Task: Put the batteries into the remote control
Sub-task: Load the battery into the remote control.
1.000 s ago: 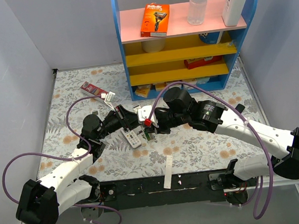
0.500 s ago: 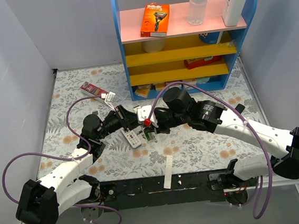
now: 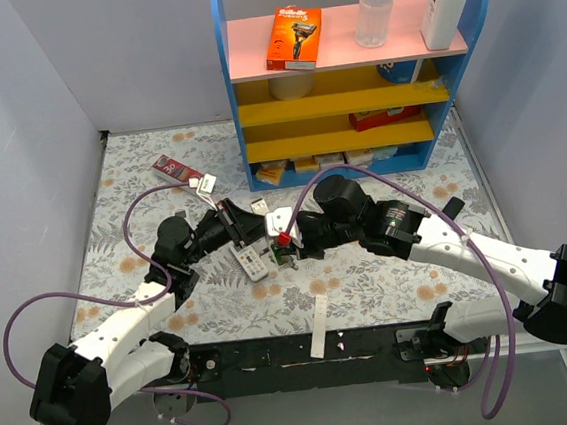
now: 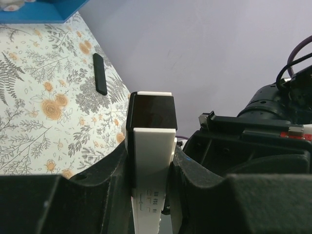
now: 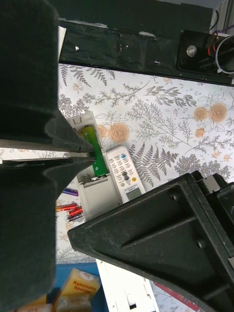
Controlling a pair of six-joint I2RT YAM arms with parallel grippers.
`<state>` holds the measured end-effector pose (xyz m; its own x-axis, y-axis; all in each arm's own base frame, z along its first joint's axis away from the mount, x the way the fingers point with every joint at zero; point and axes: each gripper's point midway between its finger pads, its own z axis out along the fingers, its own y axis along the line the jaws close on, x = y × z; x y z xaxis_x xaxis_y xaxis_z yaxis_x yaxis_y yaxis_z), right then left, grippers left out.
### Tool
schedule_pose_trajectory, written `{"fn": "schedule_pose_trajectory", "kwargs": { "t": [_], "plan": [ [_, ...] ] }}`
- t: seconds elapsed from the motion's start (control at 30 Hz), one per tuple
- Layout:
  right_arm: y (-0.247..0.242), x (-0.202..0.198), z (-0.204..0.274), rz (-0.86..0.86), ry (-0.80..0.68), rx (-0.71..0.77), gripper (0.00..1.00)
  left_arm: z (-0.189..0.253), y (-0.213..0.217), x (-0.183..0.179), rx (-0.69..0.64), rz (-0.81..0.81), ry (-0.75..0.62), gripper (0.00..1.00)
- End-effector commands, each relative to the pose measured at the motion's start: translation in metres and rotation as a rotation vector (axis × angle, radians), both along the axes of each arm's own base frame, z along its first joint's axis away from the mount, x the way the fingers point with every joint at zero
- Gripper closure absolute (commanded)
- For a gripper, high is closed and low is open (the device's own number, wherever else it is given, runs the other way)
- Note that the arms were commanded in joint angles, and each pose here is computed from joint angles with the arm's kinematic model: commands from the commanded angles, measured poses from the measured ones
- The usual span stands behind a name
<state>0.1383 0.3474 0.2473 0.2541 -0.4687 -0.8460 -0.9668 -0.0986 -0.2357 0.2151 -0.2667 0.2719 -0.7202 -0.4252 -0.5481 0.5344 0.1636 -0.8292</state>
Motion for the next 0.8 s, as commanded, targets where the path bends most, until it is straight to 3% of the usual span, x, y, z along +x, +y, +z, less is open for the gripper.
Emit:
{"fn": "schedule_pose_trajectory", "kwargs": {
  "t": [0.0,0.17,0.3,0.53,0.77],
  "plan": [
    [-0.015,-0.01,-0.044,-0.018,0.089,-0.117,0.87,0.073,0.007,-0.004,-0.143,0.033,-0.157,1.0],
    [-0.018,-0.009,-0.057,-0.045,0.103,-0.133,0.86,0.065,0.008,-0.003,-0.138,0.038,-0.137,1.0],
    [-0.012,-0.007,-0.04,-0.075,0.119,-0.087,0.85,0.036,0.012,0.007,-0.067,0.104,-0.093,1.0],
    [-0.007,0.006,-0.015,-0.201,0.172,-0.01,0.75,-0.053,0.048,0.035,0.1,0.397,0.126,1.0],
    [-0.012,0.027,-0.061,-0.396,0.28,-0.122,0.64,-0.114,0.097,0.04,0.25,0.663,0.309,1.0]
  ]
}}
